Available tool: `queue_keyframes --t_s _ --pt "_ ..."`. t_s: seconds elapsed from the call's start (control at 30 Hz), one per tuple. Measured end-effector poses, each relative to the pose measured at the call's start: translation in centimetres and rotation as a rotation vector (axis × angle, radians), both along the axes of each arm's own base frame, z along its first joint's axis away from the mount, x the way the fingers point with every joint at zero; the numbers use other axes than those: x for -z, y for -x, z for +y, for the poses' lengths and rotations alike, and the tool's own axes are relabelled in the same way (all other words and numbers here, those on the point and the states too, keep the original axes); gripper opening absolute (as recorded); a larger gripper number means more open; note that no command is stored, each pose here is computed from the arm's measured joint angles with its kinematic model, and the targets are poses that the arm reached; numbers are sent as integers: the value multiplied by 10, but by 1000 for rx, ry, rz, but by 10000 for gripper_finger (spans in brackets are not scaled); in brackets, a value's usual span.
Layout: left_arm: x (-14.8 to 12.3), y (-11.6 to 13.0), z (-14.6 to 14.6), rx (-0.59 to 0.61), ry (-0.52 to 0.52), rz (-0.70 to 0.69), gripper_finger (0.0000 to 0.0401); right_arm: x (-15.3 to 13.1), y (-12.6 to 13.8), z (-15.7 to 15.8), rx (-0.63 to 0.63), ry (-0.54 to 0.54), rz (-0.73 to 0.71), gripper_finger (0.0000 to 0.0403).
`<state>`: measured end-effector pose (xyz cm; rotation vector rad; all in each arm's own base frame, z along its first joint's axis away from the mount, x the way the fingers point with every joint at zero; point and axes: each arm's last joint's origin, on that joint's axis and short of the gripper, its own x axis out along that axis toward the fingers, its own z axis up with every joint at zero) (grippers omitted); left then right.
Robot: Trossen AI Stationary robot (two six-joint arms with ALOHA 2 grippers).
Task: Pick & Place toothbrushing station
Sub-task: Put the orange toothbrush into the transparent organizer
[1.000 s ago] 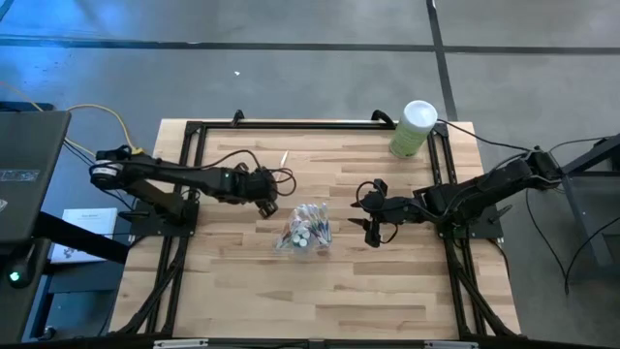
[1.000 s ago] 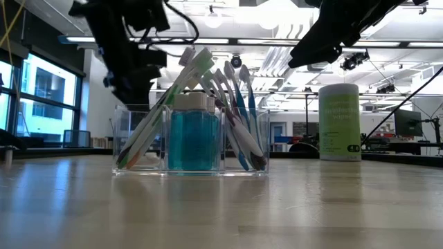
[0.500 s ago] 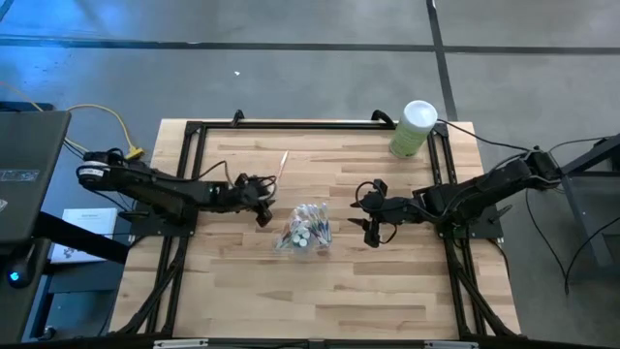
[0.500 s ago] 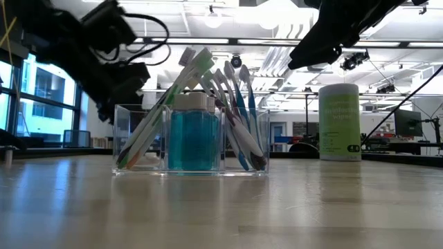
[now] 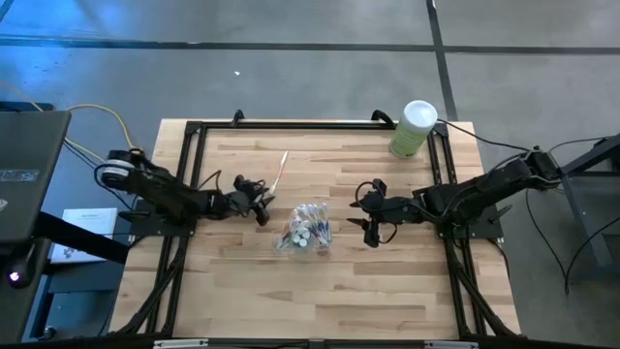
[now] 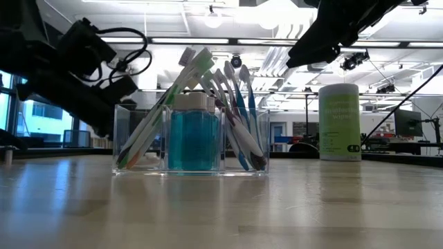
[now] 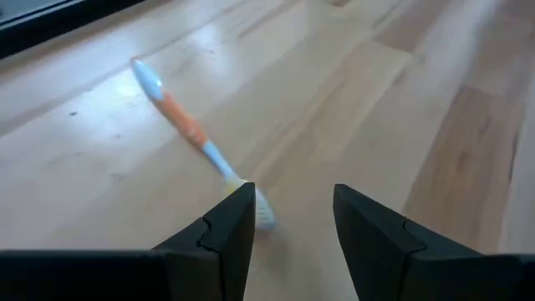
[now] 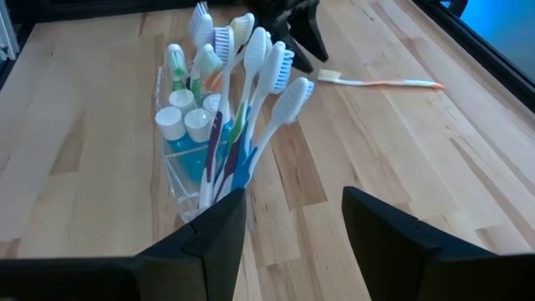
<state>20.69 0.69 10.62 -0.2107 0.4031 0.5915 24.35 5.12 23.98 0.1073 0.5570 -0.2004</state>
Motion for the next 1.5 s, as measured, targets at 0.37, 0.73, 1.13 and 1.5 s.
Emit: queue_keyframes --t_s 0.37,0.73,1.13,1.5 --pt "39 -11 -4 -40 -47 -29 156 0 0 0 -6 10 4 191" --pt "58 -12 -9 -66 -98 -110 156 0 0 0 -9 15 6 191" --pt "45 19 -26 -190 -380 -23 156 1 0 0 -9 17 10 191" --pt "52 40 2 -177 -196 -7 156 0 -1 -7 37 30 5 191"
